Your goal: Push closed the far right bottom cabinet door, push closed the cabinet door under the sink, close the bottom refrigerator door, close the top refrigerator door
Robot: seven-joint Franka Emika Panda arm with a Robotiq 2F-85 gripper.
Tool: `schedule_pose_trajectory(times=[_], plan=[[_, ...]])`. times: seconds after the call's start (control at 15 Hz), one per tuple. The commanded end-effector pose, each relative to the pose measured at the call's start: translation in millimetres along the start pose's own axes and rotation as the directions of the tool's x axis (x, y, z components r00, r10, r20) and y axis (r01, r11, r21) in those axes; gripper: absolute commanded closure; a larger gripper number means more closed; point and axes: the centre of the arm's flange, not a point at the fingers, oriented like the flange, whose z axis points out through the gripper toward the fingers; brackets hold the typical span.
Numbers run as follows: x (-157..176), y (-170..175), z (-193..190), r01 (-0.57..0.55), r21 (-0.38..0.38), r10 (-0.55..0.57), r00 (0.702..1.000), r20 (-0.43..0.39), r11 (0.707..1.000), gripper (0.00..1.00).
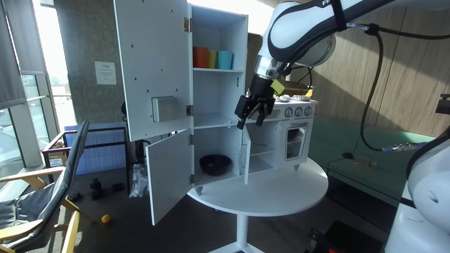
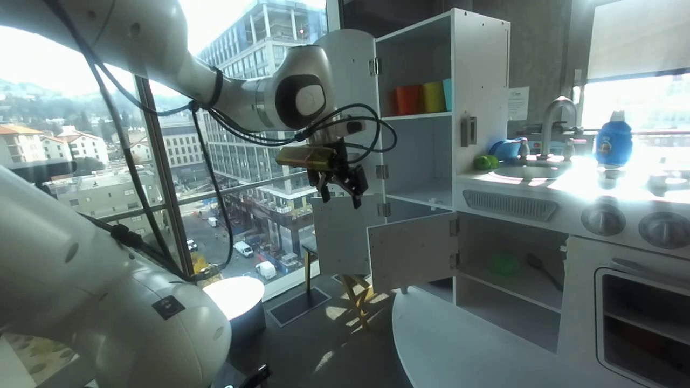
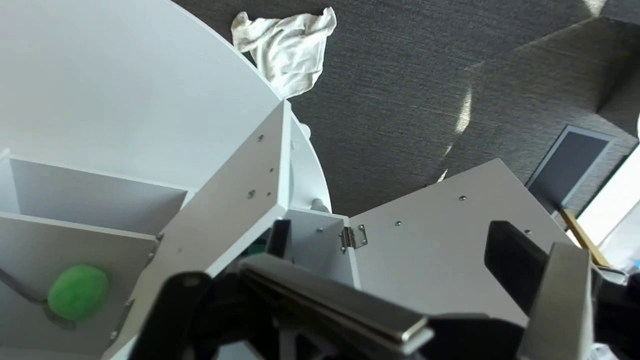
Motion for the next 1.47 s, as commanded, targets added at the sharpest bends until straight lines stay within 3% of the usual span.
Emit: schedule_pose_trajectory(times=[0.0,0.4,0.6,1.07,1.4], plan=[[10,-35,19,0.036,0.033,-0.035,0.999,-0.029,0.999,0.00],[39,-44,74,0.045,0.029,-0.045,0.999,-0.025,0.999,0.00],[53,-27,98,0.019,0.004,-0.019,0.999,-0.031,1.000,0.00],[55,83,80,-0.067,-0.150,0.059,0.997,-0.056,0.986,0.00],[43,173,86,-0.158,-0.291,0.145,0.987,-0.065,0.943,0.00]])
